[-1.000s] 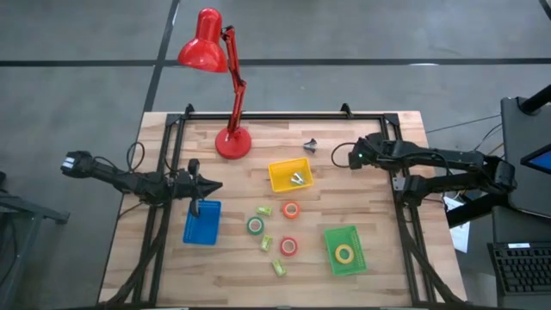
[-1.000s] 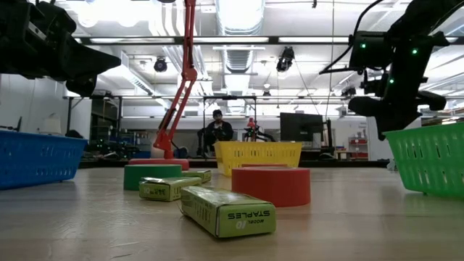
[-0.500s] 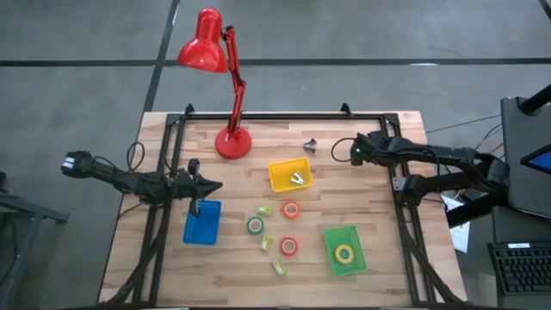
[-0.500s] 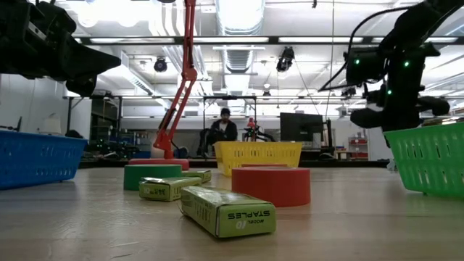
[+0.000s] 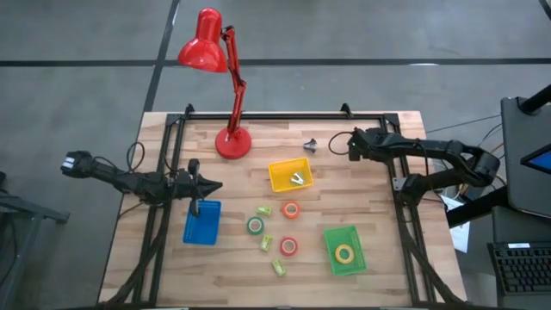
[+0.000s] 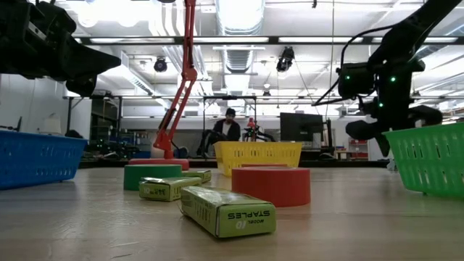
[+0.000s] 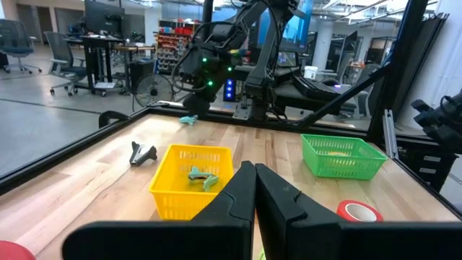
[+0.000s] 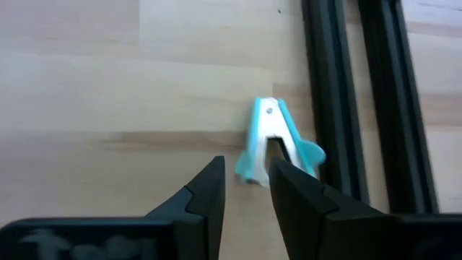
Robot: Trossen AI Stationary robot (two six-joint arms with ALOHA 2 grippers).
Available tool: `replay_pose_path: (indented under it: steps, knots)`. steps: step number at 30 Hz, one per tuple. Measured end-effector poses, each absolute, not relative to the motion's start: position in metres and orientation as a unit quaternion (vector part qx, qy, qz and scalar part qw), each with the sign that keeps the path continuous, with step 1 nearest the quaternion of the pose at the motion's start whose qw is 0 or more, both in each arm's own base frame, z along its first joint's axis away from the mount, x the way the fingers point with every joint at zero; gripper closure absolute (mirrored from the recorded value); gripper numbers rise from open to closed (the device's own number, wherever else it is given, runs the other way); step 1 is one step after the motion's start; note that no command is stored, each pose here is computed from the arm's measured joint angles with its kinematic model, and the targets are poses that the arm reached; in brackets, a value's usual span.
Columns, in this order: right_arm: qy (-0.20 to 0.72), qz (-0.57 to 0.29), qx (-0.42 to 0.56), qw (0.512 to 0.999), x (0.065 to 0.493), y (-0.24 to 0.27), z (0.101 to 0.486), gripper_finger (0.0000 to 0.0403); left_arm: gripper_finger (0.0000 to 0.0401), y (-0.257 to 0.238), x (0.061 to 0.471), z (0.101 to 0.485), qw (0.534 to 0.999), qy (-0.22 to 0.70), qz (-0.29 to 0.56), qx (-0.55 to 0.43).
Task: Pick and place Stapler, Stapler remover, tape
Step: Put the light blue staple remover into the yellow bin
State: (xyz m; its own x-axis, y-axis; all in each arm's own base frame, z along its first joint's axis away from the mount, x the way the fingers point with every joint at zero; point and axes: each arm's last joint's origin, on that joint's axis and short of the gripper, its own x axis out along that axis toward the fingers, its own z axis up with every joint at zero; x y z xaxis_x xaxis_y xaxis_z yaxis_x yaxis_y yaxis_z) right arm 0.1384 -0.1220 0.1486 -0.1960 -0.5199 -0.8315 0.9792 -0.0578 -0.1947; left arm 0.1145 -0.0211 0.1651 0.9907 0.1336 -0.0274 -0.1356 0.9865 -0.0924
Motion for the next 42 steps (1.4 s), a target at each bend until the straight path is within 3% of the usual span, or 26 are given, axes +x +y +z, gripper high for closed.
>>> replay_pose_path:
  steps: [13, 27, 39, 42]
  knots:
    - [0.405, -0.668, 0.293, 0.551, 0.135, -0.127, 0.146, 0.0271, 0.0391, -0.021, 0.114, 0.165, 0.997, 0.011, 0.067, -0.047]
    - [0.435, -0.663, 0.265, 0.549, 0.139, -0.133, 0.135, 0.0309, 0.0391, -0.021, 0.114, 0.165, 0.997, 0.011, 0.067, -0.047]
    - [0.455, -0.654, 0.251, 0.55, 0.14, -0.135, 0.131, 0.0389, 0.0391, -0.021, 0.114, 0.165, 0.997, 0.011, 0.067, -0.047]
    - [0.459, -0.65, 0.247, 0.553, 0.14, -0.135, 0.131, 0.0393, 0.0391, -0.021, 0.114, 0.165, 0.997, 0.011, 0.067, -0.047]
